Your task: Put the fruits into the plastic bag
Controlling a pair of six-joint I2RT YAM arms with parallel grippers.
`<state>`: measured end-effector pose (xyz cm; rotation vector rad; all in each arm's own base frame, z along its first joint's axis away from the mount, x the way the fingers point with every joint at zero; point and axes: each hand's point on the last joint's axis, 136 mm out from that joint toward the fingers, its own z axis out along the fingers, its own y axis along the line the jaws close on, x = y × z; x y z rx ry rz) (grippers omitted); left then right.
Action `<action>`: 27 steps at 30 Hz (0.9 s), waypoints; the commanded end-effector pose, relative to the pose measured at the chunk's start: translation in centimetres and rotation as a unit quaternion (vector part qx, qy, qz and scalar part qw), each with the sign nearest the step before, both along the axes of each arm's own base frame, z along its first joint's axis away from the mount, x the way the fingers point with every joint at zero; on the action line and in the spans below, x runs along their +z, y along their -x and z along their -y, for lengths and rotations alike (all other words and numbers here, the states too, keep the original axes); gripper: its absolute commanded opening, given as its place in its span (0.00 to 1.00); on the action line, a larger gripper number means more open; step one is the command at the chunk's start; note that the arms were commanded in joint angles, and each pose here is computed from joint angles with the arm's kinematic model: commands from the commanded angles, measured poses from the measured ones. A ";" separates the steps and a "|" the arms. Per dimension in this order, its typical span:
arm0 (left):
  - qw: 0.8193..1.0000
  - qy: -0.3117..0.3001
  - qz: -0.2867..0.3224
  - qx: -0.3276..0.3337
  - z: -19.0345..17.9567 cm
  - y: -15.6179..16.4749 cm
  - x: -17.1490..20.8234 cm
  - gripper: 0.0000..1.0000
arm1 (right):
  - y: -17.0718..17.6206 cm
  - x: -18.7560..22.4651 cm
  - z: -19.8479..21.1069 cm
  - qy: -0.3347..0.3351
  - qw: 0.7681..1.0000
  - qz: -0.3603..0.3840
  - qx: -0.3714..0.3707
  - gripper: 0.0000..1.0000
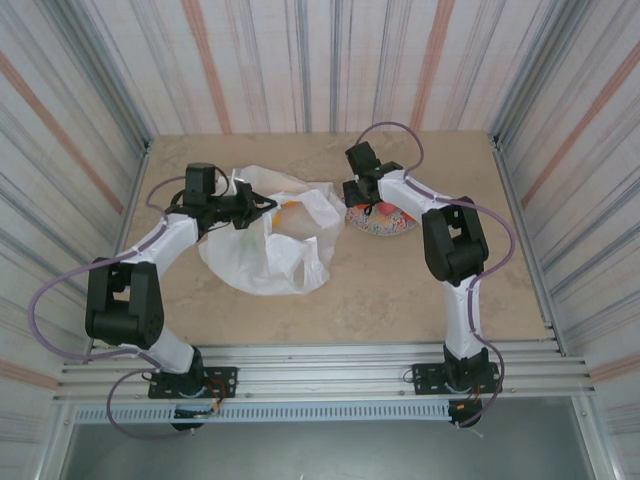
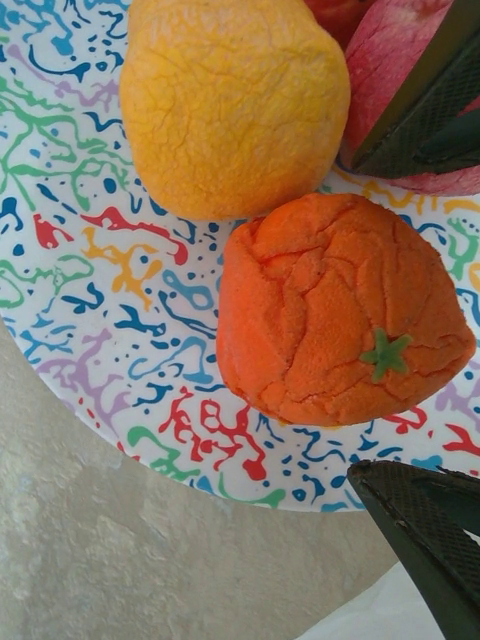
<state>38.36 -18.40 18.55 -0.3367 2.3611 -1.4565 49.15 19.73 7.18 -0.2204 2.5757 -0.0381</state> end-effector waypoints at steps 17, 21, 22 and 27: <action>1.000 0.006 0.015 -0.001 -0.4 0.0 0.6 0.00 | -0.7 -1.3 -1.1 0.026 0.999 -0.017 0.027 0.75; 1.000 0.007 0.014 -0.002 -0.3 0.0 0.5 0.00 | -1.0 -1.9 -1.3 0.032 0.999 -0.022 0.029 0.75; 1.000 0.007 0.014 -0.002 -0.4 0.1 0.5 0.00 | -1.0 -2.1 -1.3 0.032 0.999 -0.023 0.029 0.75; 1.000 0.007 0.014 -0.002 -0.4 0.0 0.5 0.00 | -1.3 -2.7 -1.5 0.033 0.999 -0.027 0.030 0.77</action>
